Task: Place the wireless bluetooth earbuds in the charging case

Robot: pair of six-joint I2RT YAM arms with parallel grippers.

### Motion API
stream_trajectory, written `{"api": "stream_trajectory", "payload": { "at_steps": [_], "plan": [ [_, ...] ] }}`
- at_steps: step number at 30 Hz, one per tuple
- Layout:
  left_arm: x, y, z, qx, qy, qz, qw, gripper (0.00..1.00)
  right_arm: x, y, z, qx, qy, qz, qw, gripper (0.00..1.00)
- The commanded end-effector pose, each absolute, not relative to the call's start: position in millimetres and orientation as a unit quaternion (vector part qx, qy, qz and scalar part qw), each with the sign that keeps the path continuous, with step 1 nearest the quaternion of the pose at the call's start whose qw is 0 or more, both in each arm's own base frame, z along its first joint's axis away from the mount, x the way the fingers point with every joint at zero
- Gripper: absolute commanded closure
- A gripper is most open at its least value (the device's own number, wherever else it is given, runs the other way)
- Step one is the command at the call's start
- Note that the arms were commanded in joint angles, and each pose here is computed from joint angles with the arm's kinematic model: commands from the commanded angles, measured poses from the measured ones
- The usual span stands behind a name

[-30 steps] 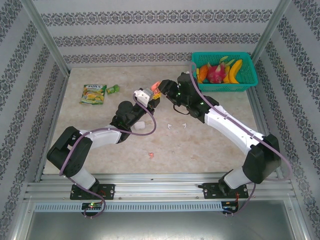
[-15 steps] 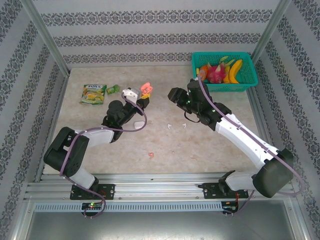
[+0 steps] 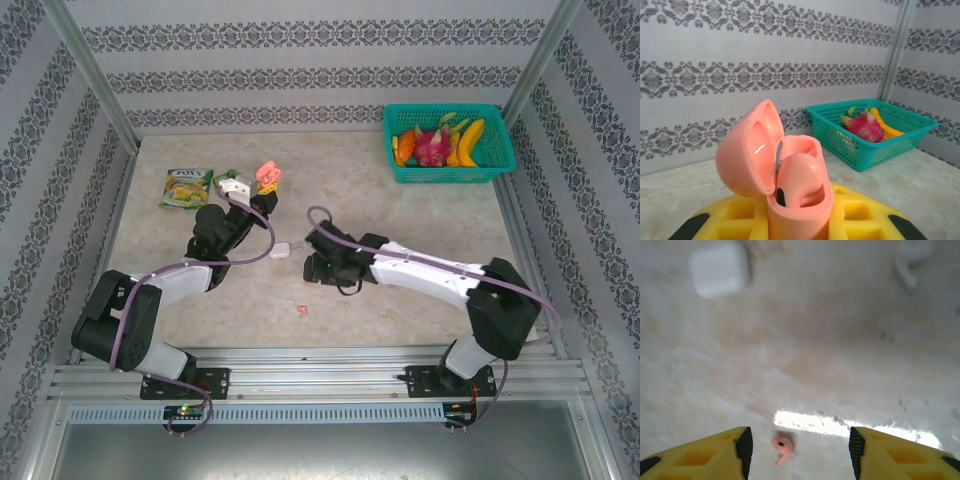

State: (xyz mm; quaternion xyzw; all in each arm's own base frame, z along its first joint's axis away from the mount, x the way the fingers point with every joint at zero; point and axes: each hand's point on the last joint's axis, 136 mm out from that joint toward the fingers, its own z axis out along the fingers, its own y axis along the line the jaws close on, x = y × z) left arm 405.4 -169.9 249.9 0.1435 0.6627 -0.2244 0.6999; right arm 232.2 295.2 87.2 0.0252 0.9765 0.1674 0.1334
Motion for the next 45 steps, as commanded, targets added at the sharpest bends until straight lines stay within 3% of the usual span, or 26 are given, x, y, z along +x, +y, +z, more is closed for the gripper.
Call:
{"api": "stream_trajectory", "payload": {
  "at_steps": [1,21,45],
  "plan": [
    [406.8,-146.3,261.1,0.110,0.657,-0.208,0.716,1.00,218.0,297.8,74.1,0.039,0.984,0.124,0.118,0.44],
    [409.5,-76.8,258.9,0.021,0.657,-0.168,0.735,1.00,194.6,338.0,36.2,0.065,0.995,0.021,0.070,0.49],
    [411.8,-71.0,258.9,0.006,0.651,-0.181,0.737,1.00,178.8,335.0,5.5,0.076,0.996,-0.024,0.033,0.55]
  ]
}}
